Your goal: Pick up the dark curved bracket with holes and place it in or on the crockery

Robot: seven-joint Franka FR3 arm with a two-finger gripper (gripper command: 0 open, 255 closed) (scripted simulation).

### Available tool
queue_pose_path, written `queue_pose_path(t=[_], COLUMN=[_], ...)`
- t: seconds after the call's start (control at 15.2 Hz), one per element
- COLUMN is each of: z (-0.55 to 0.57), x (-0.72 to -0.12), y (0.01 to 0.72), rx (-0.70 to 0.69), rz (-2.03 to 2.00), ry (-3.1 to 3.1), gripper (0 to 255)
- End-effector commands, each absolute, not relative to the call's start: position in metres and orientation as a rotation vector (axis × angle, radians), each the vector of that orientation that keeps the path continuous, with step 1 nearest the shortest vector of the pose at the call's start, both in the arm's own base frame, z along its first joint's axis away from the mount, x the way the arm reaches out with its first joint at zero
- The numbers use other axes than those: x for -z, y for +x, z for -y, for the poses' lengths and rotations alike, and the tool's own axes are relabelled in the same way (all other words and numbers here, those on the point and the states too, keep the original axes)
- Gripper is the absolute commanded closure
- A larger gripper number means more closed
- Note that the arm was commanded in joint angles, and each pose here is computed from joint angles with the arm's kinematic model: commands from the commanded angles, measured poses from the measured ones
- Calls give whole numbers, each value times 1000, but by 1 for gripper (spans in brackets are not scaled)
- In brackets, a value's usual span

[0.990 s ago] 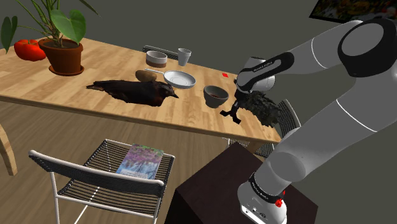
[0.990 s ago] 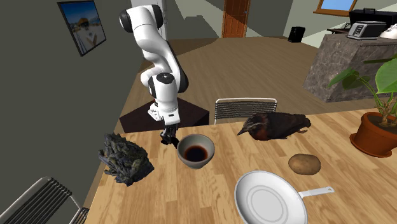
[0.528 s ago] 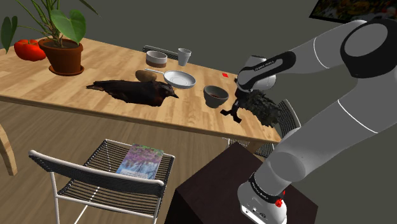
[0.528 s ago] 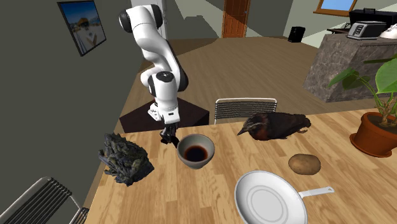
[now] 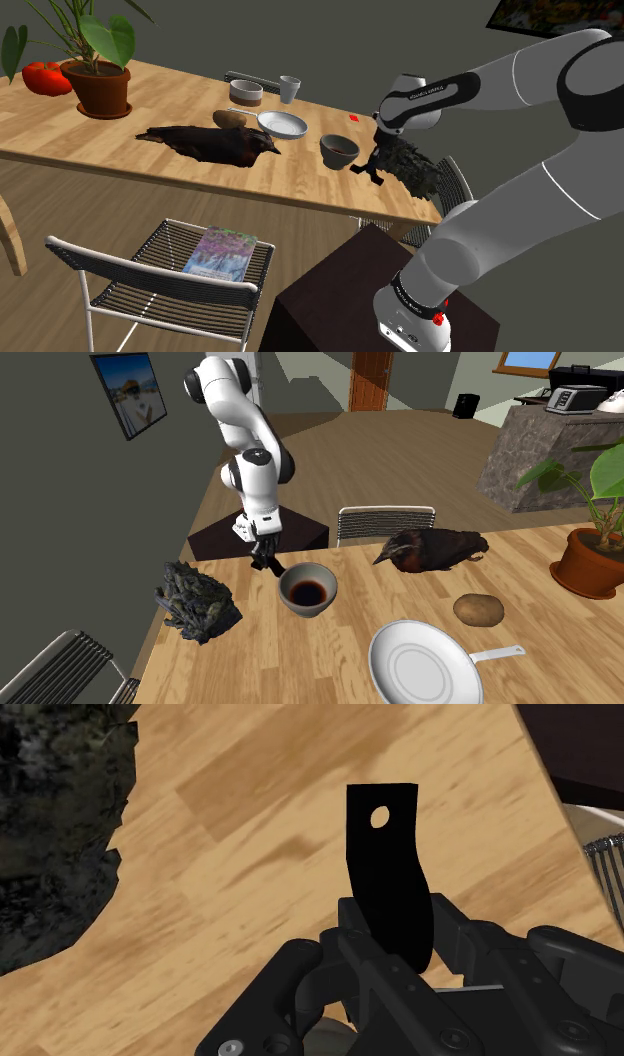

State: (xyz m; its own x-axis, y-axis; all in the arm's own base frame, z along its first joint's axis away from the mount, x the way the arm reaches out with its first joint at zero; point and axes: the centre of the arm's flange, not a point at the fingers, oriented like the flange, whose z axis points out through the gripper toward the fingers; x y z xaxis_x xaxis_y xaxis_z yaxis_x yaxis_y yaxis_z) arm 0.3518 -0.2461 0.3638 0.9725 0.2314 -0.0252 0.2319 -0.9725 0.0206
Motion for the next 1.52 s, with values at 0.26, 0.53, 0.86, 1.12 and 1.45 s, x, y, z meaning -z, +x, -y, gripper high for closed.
queue_pose_path(t=[0.26,0.53,0.86,1.12,1.45], z=[246,246,246,246,246], x=[-396,-417,-444,-465,-488], y=[351,351,351,351,351], rx=[36,36,36,36,36], rz=[-364,-364,-364,-364,-364], ry=[3097,3097,3097,3097,3097], gripper=[255,255,255,255,255])
